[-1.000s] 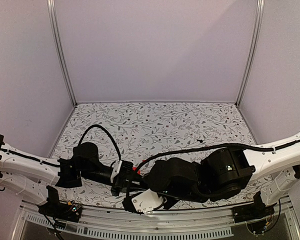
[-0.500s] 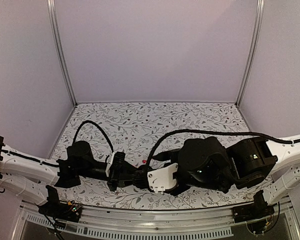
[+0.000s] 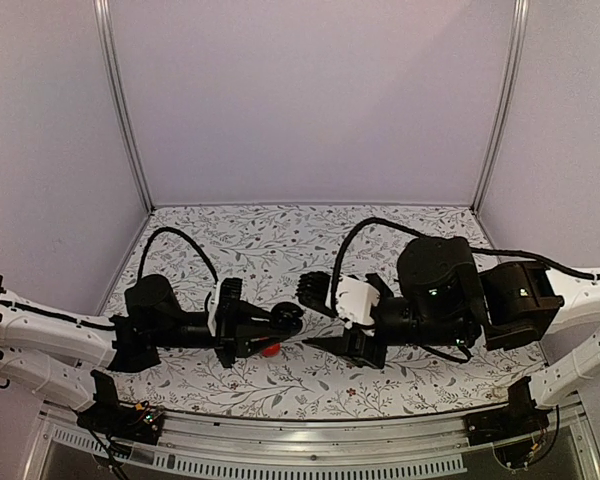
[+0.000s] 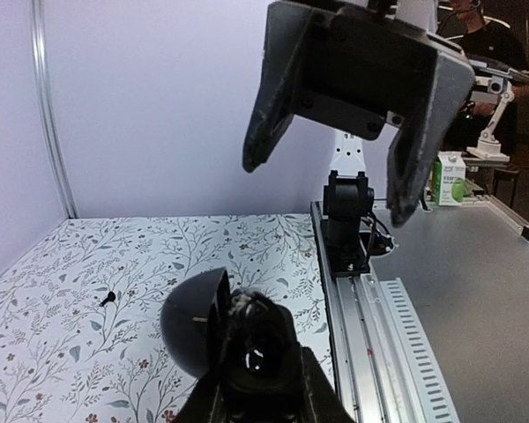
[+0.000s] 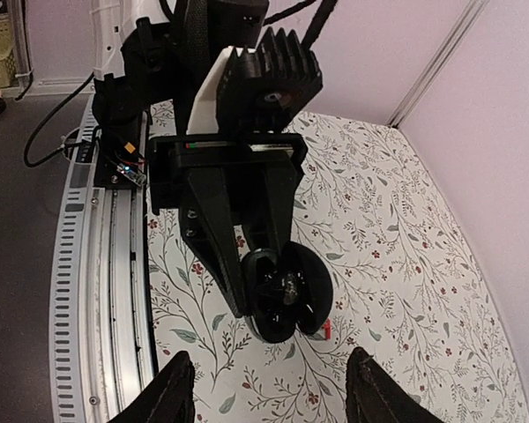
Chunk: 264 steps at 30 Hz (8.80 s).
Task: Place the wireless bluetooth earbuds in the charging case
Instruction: Adjust the left earbud in the left side groove of the charging case, then move the right earbud to the center of the board, then pick up the right earbud from the center of the board.
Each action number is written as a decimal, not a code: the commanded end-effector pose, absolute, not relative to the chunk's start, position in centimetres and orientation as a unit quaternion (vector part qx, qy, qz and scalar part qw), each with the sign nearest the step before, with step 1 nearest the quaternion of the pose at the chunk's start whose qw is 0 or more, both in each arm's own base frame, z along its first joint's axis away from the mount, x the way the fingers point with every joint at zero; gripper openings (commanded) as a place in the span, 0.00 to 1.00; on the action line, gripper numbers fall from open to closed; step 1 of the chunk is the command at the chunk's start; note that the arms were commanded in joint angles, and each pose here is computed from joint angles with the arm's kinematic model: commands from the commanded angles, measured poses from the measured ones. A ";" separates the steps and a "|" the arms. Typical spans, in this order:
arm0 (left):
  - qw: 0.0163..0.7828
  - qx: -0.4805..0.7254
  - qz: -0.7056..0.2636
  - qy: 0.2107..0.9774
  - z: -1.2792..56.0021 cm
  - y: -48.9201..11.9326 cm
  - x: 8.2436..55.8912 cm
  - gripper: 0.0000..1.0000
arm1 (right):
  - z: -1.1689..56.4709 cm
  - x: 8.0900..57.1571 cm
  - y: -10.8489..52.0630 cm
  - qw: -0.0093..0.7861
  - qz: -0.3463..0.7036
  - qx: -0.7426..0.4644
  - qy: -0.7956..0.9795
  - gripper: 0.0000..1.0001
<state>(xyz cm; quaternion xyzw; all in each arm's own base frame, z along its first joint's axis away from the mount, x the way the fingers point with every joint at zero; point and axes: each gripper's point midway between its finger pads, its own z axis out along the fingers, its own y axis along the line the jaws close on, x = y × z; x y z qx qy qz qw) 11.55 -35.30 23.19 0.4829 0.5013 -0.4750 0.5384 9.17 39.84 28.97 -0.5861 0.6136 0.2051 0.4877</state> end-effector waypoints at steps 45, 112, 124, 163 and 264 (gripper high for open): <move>0.550 0.484 -0.472 0.490 23.8 -36.0 11.5 0.01 | 25.8 9.6 43.7 0.444 0.200 -0.609 0.626 0.56; 0.564 0.455 -0.464 0.509 23.4 -34.6 13.4 0.01 | 26.3 31.9 23.1 0.484 0.188 -0.208 0.829 0.55; 0.568 0.451 -0.461 0.511 23.5 -34.2 13.5 0.01 | 11.0 37.0 17.0 0.373 0.145 -0.088 0.912 0.49; 0.573 0.448 -0.453 0.516 22.9 -33.5 13.5 0.01 | 1.7 41.4 16.7 0.324 0.068 -0.075 0.941 0.32; 0.575 0.443 -0.449 0.521 22.7 -33.0 14.1 0.01 | 0.9 28.7 33.2 0.270 0.175 -0.414 0.851 0.26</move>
